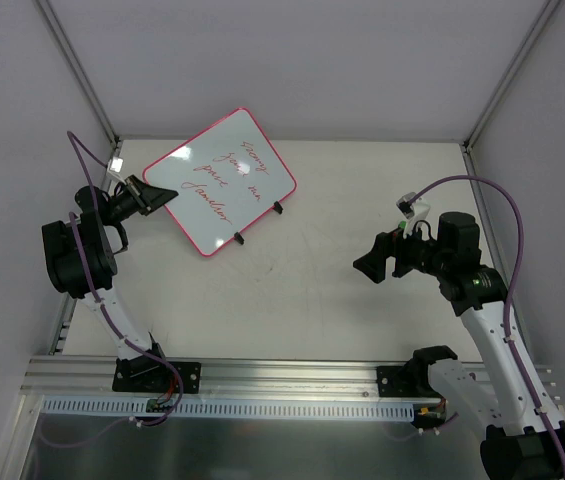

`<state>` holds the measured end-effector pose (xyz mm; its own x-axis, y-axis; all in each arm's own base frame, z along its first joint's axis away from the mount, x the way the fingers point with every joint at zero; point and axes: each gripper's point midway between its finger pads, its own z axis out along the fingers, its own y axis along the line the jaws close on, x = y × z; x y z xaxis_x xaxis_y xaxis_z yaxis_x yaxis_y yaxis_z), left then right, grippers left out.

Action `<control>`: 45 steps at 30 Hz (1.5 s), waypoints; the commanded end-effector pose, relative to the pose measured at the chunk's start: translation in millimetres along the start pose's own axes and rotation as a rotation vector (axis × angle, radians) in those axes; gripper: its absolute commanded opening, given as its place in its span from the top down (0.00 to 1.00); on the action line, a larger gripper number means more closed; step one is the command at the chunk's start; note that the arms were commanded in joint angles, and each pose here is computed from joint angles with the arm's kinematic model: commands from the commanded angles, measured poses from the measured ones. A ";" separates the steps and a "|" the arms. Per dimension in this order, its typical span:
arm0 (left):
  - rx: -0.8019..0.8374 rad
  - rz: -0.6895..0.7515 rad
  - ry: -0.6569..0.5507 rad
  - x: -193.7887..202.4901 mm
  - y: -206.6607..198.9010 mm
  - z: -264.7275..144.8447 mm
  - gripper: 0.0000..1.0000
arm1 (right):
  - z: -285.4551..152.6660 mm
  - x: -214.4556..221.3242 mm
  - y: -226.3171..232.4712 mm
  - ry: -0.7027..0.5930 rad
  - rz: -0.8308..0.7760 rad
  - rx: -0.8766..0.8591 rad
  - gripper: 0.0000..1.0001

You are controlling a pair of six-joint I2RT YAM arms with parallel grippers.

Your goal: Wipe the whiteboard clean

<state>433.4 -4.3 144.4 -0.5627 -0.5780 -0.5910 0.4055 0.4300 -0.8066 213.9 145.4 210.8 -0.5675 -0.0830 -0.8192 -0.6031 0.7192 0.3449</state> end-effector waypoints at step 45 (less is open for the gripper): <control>0.200 0.612 -0.227 -46.3 -119.4 -0.7 1.00 | 2.1 -5.5 8.2 -0.018 -0.021 -0.050 0.01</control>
<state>421.0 -22.2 169.6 -0.4943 -0.5785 -0.6488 0.4478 0.4703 -0.7605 212.3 147.3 211.3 -0.5679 -0.0837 -0.8189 -0.6119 0.7083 0.3519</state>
